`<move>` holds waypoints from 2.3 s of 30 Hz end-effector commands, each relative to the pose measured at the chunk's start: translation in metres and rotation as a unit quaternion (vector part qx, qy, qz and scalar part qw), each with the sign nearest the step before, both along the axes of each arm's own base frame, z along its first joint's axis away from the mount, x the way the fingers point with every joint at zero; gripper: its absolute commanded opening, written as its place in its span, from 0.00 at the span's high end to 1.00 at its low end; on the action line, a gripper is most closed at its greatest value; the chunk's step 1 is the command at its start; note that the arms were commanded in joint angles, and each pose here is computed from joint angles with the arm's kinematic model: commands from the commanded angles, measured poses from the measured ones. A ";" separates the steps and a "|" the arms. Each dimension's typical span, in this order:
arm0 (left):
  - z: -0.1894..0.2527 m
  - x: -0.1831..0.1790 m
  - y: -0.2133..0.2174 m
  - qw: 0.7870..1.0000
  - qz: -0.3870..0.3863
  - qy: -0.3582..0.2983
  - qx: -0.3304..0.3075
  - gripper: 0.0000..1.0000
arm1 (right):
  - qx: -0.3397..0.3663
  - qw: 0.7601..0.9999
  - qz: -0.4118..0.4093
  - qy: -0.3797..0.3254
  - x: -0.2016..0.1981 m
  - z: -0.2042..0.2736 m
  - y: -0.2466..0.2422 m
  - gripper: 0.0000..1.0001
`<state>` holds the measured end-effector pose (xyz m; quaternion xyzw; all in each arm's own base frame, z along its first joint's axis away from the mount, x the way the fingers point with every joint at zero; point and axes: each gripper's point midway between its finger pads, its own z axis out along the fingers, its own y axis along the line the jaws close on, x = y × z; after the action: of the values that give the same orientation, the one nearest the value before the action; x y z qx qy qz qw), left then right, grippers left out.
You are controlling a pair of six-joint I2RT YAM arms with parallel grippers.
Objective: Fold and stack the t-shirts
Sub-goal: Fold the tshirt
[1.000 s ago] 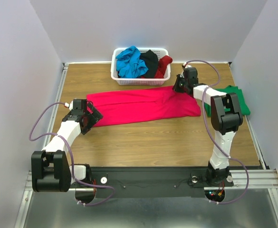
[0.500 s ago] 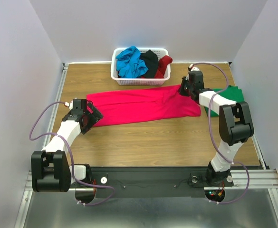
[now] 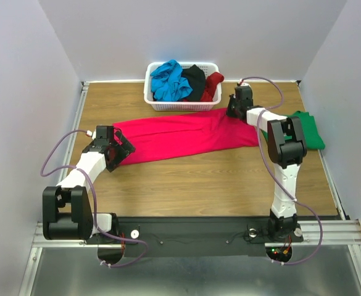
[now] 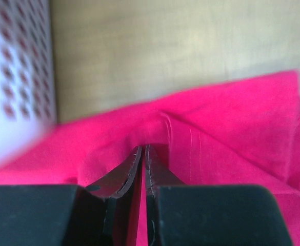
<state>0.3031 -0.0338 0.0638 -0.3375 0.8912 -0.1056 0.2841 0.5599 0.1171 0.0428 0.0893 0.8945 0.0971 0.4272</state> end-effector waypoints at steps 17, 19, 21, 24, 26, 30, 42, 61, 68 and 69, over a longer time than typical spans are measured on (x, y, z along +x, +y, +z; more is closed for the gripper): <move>0.040 0.114 -0.020 0.995 -0.056 -0.075 -0.016 0.02 | 0.056 0.998 -0.036 -0.015 -0.078 0.053 -0.010 0.00; 0.026 0.128 -0.027 0.996 -0.063 -0.062 -0.015 0.02 | 0.068 0.997 -0.023 0.012 -0.094 0.035 -0.005 0.00; 0.010 0.130 -0.035 0.996 -0.076 -0.041 -0.026 0.02 | 0.065 0.997 -0.022 0.030 -0.099 0.020 -0.005 0.00; -0.023 0.116 -0.059 0.994 -0.099 -0.001 -0.035 0.01 | 0.066 0.997 -0.004 0.048 -0.098 0.004 0.001 0.00; -0.043 0.096 -0.065 0.995 -0.096 0.022 -0.030 0.02 | 0.063 0.997 0.000 0.042 -0.088 0.005 0.003 0.00; -0.066 0.050 -0.091 0.990 -0.121 0.061 -0.030 0.02 | 0.054 0.998 0.000 0.038 -0.068 0.000 0.004 0.00; -0.088 -0.137 -0.146 0.974 -0.115 0.149 -0.124 0.02 | -0.013 0.999 0.027 0.017 -0.007 -0.023 -0.006 0.00; 0.031 -0.143 -0.147 0.994 -0.071 0.000 -0.077 0.02 | 0.060 0.983 0.134 -0.111 -0.017 0.134 0.010 0.00; -0.001 -0.129 -0.098 0.999 -0.025 0.016 -0.024 0.02 | 0.064 0.971 0.196 -0.124 -0.154 0.191 0.072 0.00; -0.003 -0.122 -0.095 0.999 -0.018 0.014 -0.038 0.02 | 0.061 0.964 0.228 -0.119 -0.198 0.188 0.098 0.00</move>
<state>0.1813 -0.1688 0.0896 -0.3277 0.8880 -0.1992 0.2537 0.4583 0.1422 0.2233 -0.0213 0.8281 0.2257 0.5127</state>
